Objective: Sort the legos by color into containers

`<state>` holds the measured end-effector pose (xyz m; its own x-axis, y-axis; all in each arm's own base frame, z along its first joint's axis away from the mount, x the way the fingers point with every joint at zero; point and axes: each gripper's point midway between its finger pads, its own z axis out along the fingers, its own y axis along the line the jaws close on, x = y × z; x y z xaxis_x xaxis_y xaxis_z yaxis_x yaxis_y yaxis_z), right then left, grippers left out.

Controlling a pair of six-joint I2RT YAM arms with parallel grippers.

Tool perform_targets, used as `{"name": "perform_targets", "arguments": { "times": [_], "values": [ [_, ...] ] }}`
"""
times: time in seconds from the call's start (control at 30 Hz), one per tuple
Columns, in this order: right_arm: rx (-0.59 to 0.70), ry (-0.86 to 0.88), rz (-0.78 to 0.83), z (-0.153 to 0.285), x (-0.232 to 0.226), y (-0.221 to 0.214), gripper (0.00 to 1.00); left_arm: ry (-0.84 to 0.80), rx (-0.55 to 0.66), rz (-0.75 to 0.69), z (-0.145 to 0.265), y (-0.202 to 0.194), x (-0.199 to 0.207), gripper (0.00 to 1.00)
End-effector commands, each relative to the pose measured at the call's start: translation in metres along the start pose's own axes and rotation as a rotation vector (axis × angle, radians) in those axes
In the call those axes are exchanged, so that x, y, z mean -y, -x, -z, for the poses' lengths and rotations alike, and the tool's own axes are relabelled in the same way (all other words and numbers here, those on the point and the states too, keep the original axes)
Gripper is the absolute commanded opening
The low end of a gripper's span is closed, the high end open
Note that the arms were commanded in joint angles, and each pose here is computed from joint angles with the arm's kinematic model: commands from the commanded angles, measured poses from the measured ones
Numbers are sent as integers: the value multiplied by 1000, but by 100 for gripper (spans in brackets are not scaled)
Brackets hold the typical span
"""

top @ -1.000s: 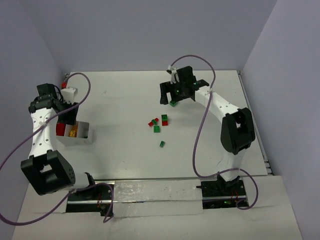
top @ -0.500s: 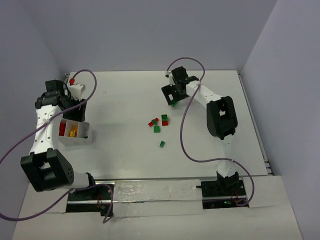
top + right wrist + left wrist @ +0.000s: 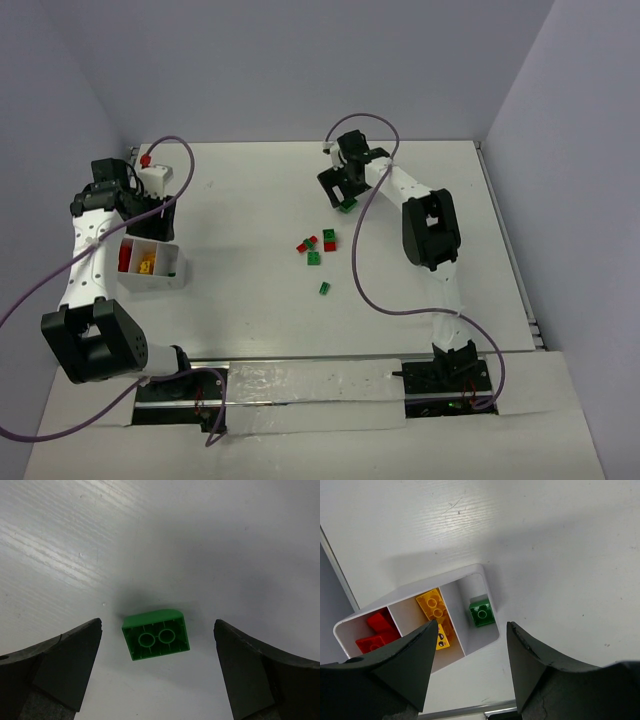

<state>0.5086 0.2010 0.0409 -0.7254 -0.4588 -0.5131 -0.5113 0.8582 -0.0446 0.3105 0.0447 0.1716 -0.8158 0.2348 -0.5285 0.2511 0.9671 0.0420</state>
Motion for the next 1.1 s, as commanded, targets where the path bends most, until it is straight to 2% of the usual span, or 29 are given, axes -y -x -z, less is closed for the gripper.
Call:
{"name": "perform_targets", "arguments": {
  "times": [0.0, 0.2, 0.33, 0.4, 0.73, 0.9, 1.07],
  "values": [
    [-6, 14, 19, 2, 4, 7, 99, -21, 65, 3, 12, 21, 5, 66],
    [-43, 22, 33, -1, 3, 0, 92, -28, 73, 6, 12, 23, 7, 66],
    [-60, 28, 44, -2, 2, -5, 75, -36, 84, 16, 11, 26, 9, 66],
    [-71, 32, 47, -2, 1, -8, 70, -45, 91, 25, 11, 29, 10, 65],
    [-83, 26, 58, 0, 2, -13, 53, -176, 145, 87, 8, 52, 31, 65],
    [26, 98, 53, 35, -13, 9, 51, -349, 229, 123, 17, 73, 59, 67],
    [223, 311, 70, 100, -61, 46, 51, -630, 298, 230, 27, 95, 102, 68]
  ]
}}
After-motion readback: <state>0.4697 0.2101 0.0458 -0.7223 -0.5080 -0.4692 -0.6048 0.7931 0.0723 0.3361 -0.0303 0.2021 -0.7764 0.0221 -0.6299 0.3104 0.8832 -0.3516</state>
